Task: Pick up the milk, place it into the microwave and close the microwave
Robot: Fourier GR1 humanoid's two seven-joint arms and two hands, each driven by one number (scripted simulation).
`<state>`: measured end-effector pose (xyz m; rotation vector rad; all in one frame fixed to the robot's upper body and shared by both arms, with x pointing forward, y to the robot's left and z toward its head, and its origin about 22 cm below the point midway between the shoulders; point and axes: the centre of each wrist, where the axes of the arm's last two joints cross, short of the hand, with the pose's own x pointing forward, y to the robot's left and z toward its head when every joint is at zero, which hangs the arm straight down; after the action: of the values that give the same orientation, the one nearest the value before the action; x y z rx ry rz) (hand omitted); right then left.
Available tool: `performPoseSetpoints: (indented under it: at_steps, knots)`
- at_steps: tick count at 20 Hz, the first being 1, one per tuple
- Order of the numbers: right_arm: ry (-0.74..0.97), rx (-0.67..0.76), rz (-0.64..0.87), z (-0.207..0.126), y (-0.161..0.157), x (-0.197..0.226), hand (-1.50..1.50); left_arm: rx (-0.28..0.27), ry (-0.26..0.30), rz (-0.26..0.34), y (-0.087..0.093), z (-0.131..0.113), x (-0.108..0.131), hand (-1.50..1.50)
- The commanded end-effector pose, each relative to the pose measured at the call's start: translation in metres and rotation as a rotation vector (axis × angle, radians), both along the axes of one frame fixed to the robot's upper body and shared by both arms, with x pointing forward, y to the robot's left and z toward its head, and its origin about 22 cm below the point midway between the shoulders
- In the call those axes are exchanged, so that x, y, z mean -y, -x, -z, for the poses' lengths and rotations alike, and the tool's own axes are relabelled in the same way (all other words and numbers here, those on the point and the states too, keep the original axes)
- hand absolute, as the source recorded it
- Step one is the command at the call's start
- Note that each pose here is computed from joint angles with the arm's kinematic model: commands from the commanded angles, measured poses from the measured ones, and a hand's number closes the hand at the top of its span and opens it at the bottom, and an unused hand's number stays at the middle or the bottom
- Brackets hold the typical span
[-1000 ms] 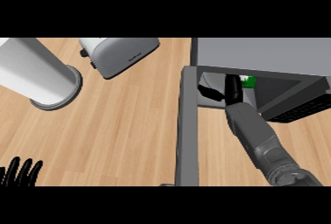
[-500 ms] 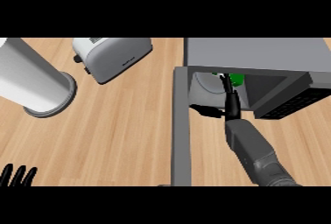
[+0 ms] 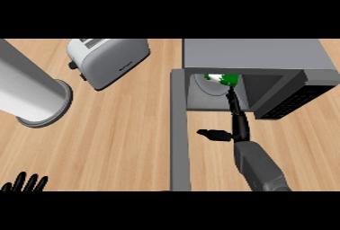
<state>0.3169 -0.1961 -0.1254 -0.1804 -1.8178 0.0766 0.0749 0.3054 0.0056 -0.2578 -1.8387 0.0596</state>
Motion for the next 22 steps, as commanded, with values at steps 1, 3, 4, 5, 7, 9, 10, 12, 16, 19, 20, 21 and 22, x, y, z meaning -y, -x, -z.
performPoseSetpoints:
  at_steps: [1,3,4,5,7,9,10,12,16,19,20,21,22]
  knots:
    - [-0.050,0.012,-0.088,0.015,0.020,0.008,-1.50,-0.034,-0.036,0.028,-0.004,0.002,0.009,-1.50]
    - [-0.045,0.001,-0.085,0.026,0.038,0.021,-1.50,-0.035,-0.048,0.046,-0.015,-0.007,-0.001,-1.50]
    - [-0.036,0.004,-0.078,0.022,0.036,0.027,-1.50,-0.050,-0.059,0.050,-0.002,0.003,0.014,-1.50]
    - [-0.030,0.022,-0.068,0.016,0.031,0.041,-1.50,-0.033,-0.045,0.053,-0.011,-0.001,-0.001,-1.50]
    - [-0.052,0.017,-0.042,0.026,0.049,0.046,-1.50,-0.038,-0.034,0.076,-0.010,0.020,0.006,-1.50]
    - [-0.054,0.010,0.000,0.033,0.070,0.052,-1.50,-0.050,-0.029,0.065,-0.006,0.015,0.019,-1.50]
    - [-0.050,0.019,0.007,0.032,0.070,0.049,-1.50,-0.063,-0.013,0.099,-0.007,0.013,0.034,-1.50]
    - [-0.044,0.026,-0.007,0.035,0.088,0.072,-1.50,-0.057,-0.044,0.179,-0.029,0.002,0.026,-1.50]
    - [-0.027,0.044,0.040,0.025,0.109,0.121,1.50,-0.089,-0.096,0.298,-0.027,0.012,0.037,-1.50]
    - [-0.041,0.008,0.079,0.019,0.116,0.113,-1.50,-0.096,-0.164,0.358,-0.040,0.008,0.053,1.50]
    - [-0.014,-0.014,0.073,0.018,0.129,0.144,-1.50,-0.071,-0.205,0.358,-0.049,0.010,0.063,1.50]
    - [-0.046,0.004,0.094,0.015,0.131,0.147,-1.50,-0.061,-0.209,0.365,-0.051,0.005,0.077,1.50]
    - [-0.060,0.028,0.098,0.002,0.124,0.149,-1.50,-0.036,-0.220,0.374,-0.063,0.016,0.074,1.50]
